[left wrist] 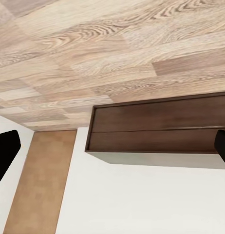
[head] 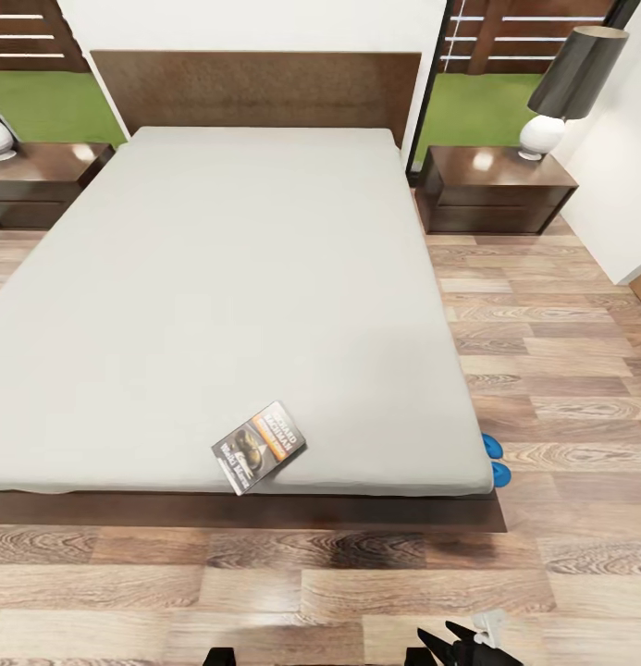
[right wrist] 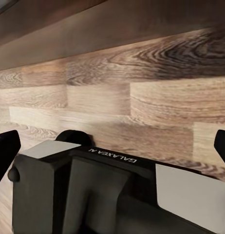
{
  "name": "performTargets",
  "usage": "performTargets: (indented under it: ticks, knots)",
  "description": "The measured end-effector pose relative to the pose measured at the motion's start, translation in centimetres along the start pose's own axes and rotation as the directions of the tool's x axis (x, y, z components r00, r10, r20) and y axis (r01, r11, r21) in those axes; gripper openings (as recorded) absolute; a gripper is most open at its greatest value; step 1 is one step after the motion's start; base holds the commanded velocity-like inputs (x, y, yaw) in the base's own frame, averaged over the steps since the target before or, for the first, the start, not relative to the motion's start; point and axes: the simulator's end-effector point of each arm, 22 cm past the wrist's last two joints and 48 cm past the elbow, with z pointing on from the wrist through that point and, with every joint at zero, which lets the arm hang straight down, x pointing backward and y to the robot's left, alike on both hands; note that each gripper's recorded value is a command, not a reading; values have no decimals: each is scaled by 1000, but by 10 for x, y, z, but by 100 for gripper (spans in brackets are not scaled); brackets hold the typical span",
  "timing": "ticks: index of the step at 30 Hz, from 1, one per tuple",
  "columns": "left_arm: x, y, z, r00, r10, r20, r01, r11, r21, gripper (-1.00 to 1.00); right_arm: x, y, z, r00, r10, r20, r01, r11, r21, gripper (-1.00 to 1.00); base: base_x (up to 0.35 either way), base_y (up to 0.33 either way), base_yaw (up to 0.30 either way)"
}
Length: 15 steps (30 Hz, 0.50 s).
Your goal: In the bedroom, move the book from the bed onto either nightstand, and place the two sandals side by side next to the bed.
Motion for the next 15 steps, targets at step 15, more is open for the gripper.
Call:
performTargets:
  ticks: [15]
  knots:
    - [0,0,0,1000,0,-1,0,1000,-1,100,0,3,6,1000,3,7,-4,1000,6,100,0,69,0]
